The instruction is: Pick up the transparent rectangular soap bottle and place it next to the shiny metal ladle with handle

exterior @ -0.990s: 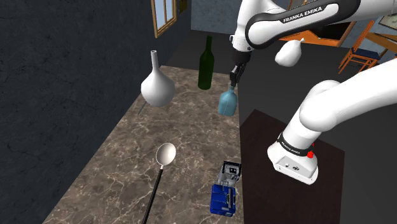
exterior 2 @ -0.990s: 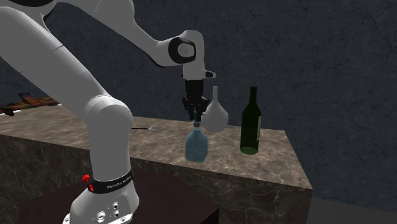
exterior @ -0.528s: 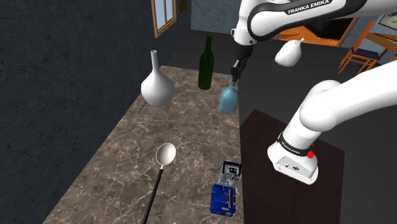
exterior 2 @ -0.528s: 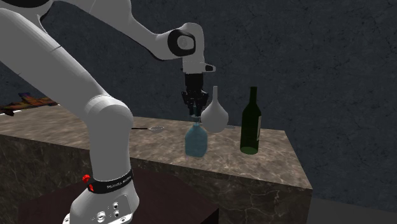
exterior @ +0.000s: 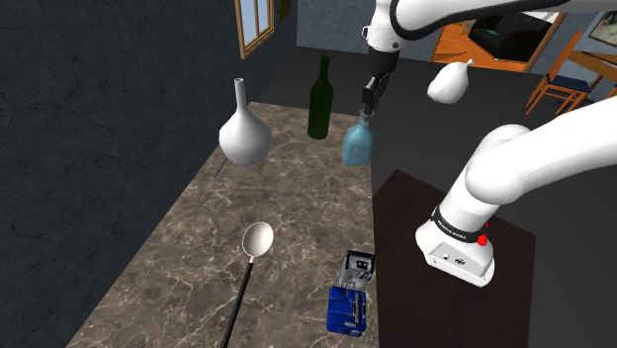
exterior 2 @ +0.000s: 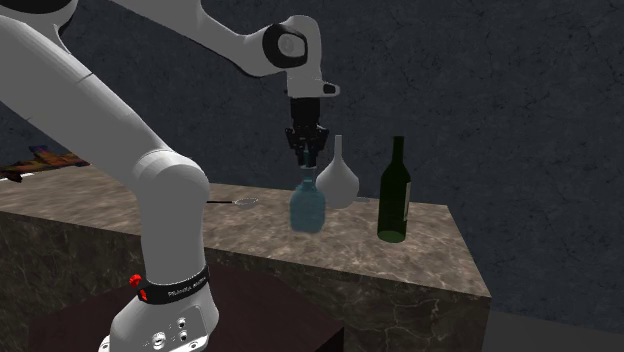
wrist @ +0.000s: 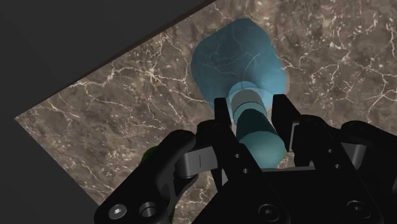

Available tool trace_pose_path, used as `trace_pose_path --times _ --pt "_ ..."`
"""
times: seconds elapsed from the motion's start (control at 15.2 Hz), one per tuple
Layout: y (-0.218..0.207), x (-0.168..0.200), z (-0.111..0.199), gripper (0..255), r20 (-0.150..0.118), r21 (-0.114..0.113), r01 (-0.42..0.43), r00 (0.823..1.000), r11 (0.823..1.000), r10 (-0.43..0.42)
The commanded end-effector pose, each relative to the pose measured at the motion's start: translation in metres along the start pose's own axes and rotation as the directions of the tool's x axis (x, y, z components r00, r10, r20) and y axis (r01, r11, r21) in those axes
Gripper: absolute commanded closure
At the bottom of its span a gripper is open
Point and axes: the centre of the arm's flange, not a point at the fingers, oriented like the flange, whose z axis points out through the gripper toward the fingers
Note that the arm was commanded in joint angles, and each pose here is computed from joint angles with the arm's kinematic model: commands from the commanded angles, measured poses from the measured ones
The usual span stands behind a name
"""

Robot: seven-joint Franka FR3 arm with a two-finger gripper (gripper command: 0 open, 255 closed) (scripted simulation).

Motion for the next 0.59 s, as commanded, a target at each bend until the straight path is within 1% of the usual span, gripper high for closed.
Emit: trace_pose_path --times 0.0,0.53 --pt "0.0 0.0 -0.011 255 0.0 0.0 0.0 1.0 1.0 0.0" --pt "0.002 0.0 -0.053 255 0.0 0.0 0.0 1.0 1.0 0.0"
